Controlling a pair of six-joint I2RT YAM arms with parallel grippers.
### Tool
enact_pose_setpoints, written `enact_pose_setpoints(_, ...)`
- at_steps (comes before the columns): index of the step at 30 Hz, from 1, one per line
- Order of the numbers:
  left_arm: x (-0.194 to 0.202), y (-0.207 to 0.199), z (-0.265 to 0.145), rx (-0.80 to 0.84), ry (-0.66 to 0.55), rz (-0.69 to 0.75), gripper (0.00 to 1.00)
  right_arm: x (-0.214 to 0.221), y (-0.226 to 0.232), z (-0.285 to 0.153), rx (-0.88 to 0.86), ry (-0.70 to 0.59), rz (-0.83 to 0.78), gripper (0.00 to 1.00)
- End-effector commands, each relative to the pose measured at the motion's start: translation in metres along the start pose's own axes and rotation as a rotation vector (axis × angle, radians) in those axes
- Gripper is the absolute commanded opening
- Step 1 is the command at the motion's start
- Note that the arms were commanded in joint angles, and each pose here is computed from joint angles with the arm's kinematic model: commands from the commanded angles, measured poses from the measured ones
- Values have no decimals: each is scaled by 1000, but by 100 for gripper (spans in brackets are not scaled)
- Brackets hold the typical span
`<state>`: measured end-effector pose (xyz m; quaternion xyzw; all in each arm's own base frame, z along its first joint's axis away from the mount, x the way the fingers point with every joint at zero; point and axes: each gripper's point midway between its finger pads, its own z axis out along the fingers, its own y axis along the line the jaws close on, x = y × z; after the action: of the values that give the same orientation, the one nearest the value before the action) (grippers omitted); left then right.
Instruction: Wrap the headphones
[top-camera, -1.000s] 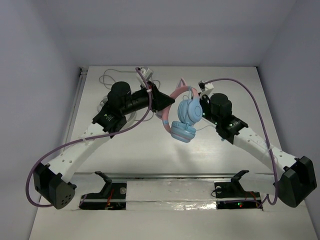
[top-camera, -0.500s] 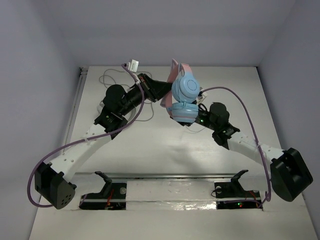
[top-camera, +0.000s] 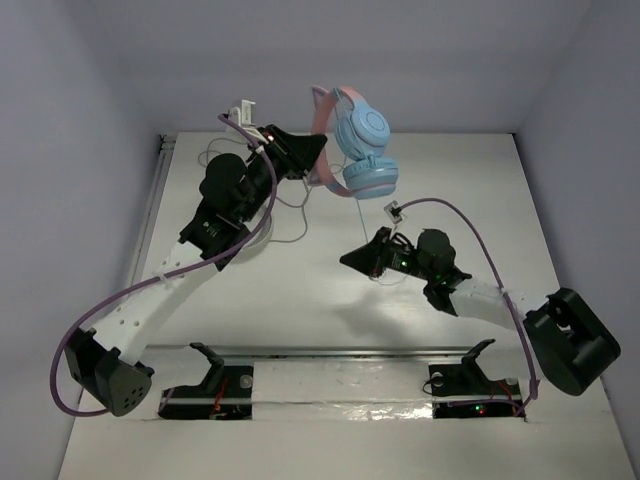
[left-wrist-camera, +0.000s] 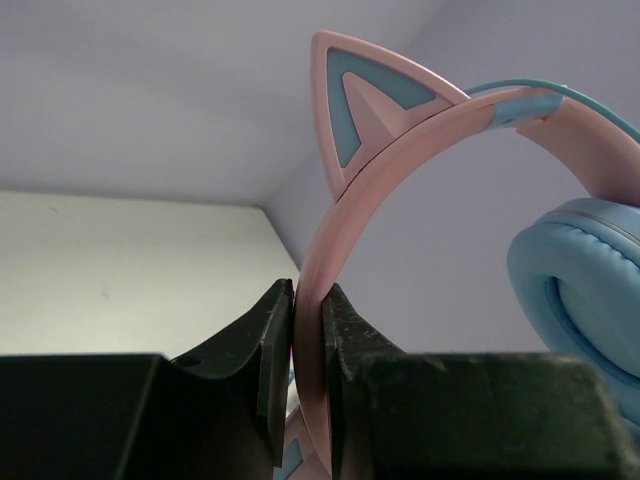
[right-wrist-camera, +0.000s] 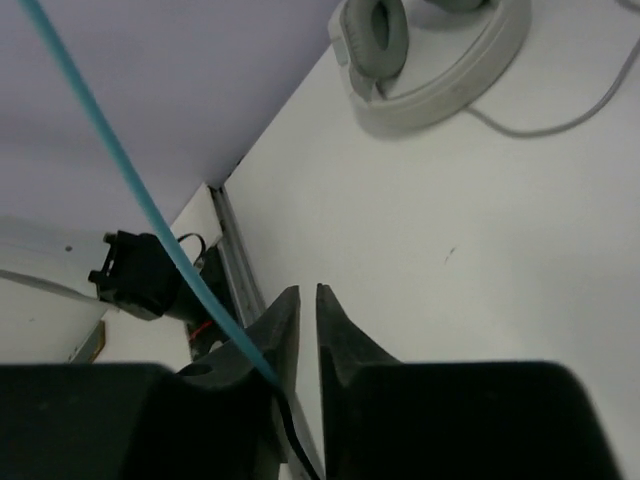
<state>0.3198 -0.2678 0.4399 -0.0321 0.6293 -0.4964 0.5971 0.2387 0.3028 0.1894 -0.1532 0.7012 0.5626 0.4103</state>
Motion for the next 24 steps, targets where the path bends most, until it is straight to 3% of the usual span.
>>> enact_pose_setpoints(1,-73,-6,-6,-100,-245,77,0,-1,31,-4,-68,-21,-29,15)
enact_pose_setpoints(2,-80,-1,-7,-127,-270,91,0,7,25,-4,-19,4,-8,9)
enact_pose_setpoints(6,-92,19,-8,-227,-343,114,0,14,39,-12,13,22,-23,0)
enact_pose_setpoints(16,-81,81,-12,-471,-374,221,0,19,56,-33,145,67,-39,0)
enact_pose_setpoints(24,-52,114,-14,-569,-282,279,0,3,77,-52,209,88,-63,0)
